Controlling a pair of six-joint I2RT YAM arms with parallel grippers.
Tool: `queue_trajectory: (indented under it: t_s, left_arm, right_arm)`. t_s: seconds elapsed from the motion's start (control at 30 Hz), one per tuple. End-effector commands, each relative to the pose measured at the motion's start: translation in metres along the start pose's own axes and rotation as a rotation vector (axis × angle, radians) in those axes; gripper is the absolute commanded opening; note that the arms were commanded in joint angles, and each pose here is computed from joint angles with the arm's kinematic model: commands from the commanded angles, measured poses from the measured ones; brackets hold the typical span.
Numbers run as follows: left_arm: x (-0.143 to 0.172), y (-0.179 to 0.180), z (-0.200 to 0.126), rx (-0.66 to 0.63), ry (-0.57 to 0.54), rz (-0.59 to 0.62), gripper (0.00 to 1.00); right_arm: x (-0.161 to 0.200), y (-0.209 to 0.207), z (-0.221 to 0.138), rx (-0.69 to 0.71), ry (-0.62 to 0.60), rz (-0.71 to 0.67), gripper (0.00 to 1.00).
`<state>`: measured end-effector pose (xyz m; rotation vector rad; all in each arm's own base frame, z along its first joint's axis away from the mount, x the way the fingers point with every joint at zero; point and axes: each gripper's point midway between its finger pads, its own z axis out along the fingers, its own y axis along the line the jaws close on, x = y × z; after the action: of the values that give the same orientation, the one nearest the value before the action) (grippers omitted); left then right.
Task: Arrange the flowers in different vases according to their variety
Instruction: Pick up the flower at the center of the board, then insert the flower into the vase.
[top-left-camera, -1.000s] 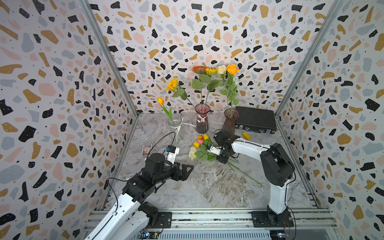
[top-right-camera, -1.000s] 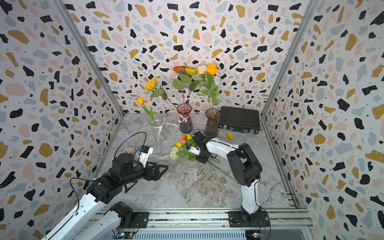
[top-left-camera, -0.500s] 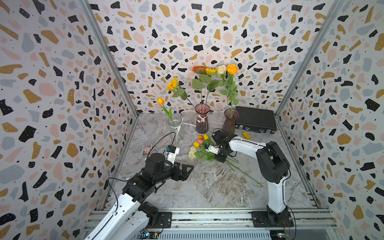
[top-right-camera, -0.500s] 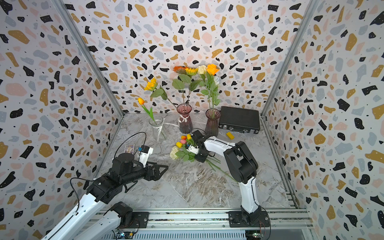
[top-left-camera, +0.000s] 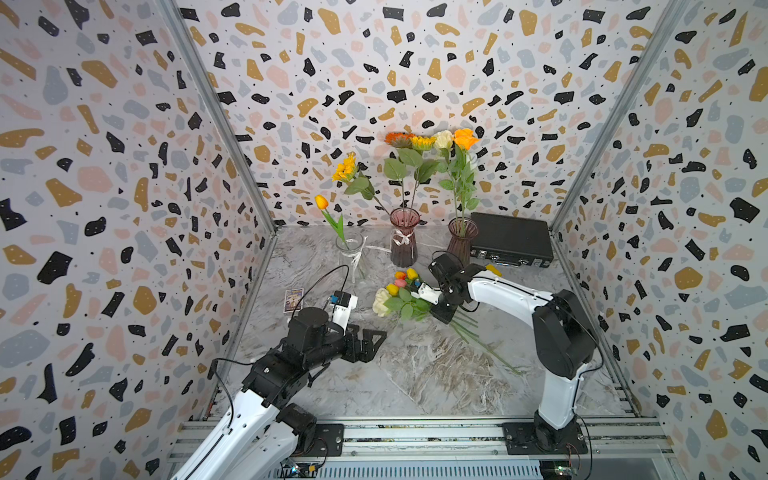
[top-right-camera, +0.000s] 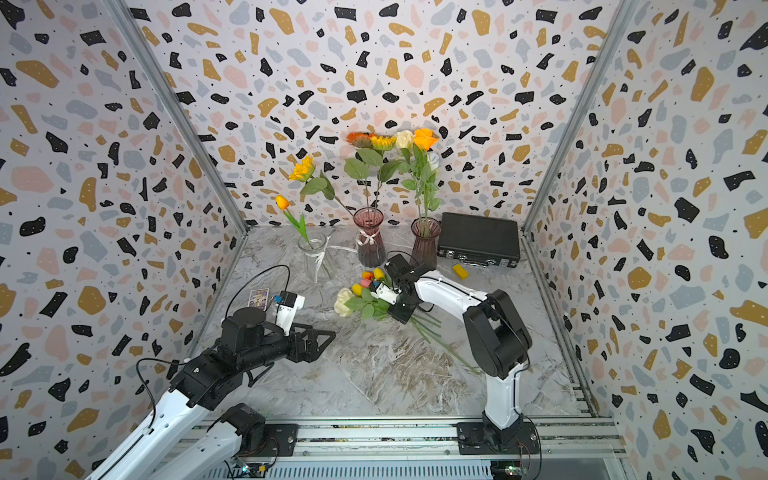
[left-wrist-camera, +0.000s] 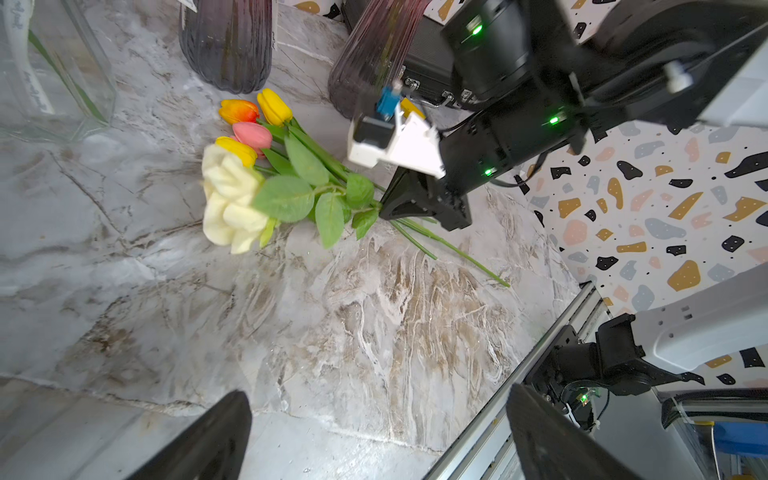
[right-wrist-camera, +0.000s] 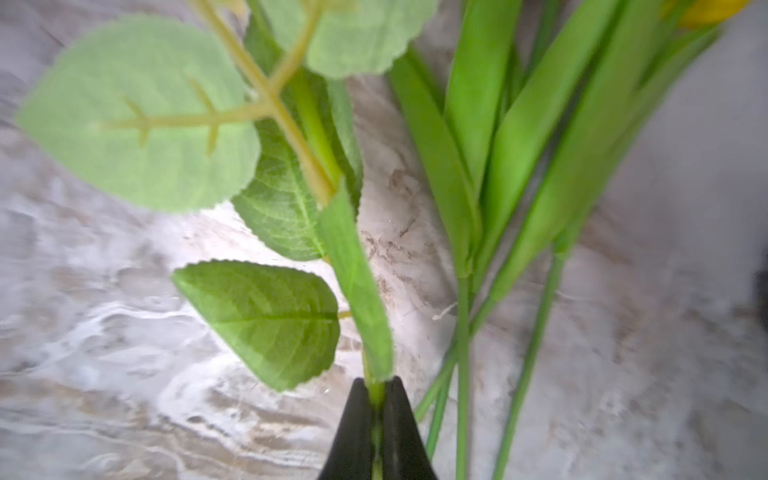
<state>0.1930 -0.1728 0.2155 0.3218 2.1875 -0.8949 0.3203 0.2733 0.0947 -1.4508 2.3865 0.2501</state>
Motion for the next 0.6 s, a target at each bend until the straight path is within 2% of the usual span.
queue_trajectory:
  t_s: [0.0,0.13,0.2,0.4,0.57]
  left_arm:
    - [-0.007,-0.004,-0.006,0.004,-0.037,0.034,1.0]
    - [-0.008,-0.014,-0.008,0.047,-0.021,0.064,1.0]
    - [-0.011,-0.02,-0.009,0.073,-0.019,0.086,1.0]
    - [-0.024,-0.029,-0.011,0.081,-0.031,0.149,1.0]
    - [-0.024,-0.026,-0.009,0.06,-0.018,0.192,1.0]
  right_arm:
    - [-0.025,-0.007,-0.065,0.092,-0.14,0.06,0.0]
    - [-0.044,-0.035,-0.125,0.227,-0.269,0.149,0.0]
    - [-0.06,-0.048,-0.163,0.284,-0.375,0.185,0.0]
    - [-0.108,-0.082,-0.286,0.451,-0.691,0.212,0.0]
    - [-0.139,-0.109,-0.358,0.568,-0.851,0.199,0.0]
